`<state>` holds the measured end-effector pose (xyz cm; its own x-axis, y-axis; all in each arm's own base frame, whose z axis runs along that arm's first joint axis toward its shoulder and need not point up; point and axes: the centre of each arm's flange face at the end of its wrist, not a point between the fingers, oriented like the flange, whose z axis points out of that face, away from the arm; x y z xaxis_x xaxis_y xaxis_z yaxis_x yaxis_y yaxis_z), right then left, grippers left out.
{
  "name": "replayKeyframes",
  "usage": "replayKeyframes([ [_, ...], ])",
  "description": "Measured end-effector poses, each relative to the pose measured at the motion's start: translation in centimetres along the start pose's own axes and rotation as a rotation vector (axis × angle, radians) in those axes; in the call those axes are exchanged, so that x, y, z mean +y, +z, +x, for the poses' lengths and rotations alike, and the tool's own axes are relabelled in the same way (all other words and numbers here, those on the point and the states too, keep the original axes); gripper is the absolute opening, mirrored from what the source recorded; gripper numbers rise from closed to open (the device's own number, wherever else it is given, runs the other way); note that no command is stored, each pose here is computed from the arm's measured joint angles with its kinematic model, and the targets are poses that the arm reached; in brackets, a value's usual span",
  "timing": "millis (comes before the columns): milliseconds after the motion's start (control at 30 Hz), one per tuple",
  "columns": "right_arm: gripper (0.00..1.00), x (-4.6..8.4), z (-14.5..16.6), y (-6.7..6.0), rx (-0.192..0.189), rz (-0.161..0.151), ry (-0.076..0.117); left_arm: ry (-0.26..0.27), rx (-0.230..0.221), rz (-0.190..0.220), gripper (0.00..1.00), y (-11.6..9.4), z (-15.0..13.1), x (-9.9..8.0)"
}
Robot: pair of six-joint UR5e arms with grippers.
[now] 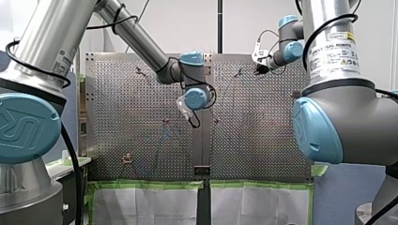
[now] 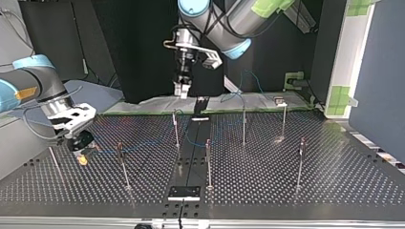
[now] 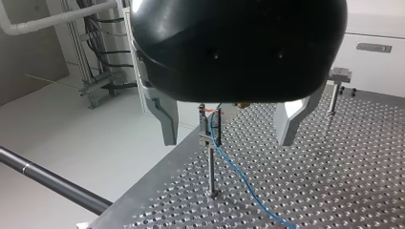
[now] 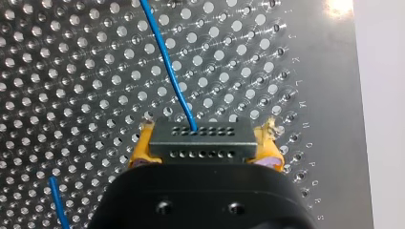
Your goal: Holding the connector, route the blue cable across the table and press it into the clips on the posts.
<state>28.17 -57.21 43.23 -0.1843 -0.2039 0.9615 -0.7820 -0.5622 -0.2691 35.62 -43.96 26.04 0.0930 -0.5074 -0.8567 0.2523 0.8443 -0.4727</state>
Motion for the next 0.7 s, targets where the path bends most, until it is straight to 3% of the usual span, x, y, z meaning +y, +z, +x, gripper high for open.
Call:
replayKeyframes([
  [700, 0.00, 0.0, -0.1, 0.0, -0.002, -0.002, 0.003, 0.000, 0.000, 0.000, 0.99, -4.9, 2.7, 4.4],
])
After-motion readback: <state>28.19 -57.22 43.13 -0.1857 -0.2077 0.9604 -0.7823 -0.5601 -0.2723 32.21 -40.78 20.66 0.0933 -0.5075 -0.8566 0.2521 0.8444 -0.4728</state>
